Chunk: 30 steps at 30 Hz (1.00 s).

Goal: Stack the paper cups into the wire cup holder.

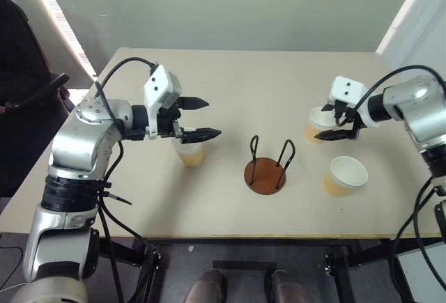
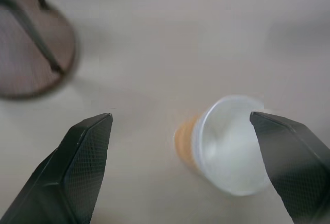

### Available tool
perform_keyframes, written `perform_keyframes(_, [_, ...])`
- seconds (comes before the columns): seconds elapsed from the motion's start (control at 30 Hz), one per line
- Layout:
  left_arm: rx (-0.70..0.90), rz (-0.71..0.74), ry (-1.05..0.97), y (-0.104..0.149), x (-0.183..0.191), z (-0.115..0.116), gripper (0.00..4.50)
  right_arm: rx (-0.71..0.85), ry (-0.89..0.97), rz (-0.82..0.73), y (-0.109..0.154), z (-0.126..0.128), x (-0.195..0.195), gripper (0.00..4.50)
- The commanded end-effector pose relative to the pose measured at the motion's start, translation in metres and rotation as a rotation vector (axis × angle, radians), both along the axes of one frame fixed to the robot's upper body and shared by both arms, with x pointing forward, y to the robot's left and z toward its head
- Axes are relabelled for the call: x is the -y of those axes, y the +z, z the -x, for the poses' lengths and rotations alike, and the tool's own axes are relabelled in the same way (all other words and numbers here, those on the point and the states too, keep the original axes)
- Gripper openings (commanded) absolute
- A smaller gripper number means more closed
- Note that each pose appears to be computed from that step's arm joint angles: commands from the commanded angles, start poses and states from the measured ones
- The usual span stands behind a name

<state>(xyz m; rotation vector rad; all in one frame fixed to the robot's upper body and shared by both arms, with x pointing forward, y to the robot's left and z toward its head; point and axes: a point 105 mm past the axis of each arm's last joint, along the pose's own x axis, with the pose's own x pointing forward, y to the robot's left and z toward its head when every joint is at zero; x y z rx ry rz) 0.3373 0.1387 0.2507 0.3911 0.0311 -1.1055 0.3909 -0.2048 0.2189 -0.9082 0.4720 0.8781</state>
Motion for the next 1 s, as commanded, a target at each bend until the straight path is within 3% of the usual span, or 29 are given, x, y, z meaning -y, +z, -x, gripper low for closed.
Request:
perform_keyframes(0.03, [0.051, -0.006, 0.005, 0.010, -0.001, 0.003, 4.50, 0.046, 0.005, 0.057, 0.011, -0.010, 0.004, 4.42])
perform_keyframes(0.27, [0.055, -0.019, 0.018, 0.008, -0.002, 0.005, 4.50, 0.003, -0.025, 0.165, -0.012, -0.025, 0.015, 4.42])
perform_keyframes(0.37, [0.053, -0.009, 0.016, 0.008, -0.001, 0.006, 4.50, -0.003, -0.010, 0.177, -0.014, -0.027, 0.013, 3.91])
perform_keyframes(0.57, [0.053, -0.011, 0.028, 0.006, -0.003, 0.005, 4.50, -0.010, 0.013, 0.207, -0.015, -0.026, 0.015, 1.77])
perform_keyframes(0.73, [0.047, -0.019, 0.016, 0.004, -0.001, 0.006, 4.50, 0.007, 0.075, 0.156, 0.007, -0.015, 0.007, 0.03])
perform_keyframes(1.0, [0.014, -0.044, -0.059, -0.009, 0.011, 0.018, 4.50, 0.087, 0.323, 0.158, 0.072, 0.045, -0.031, 0.03])
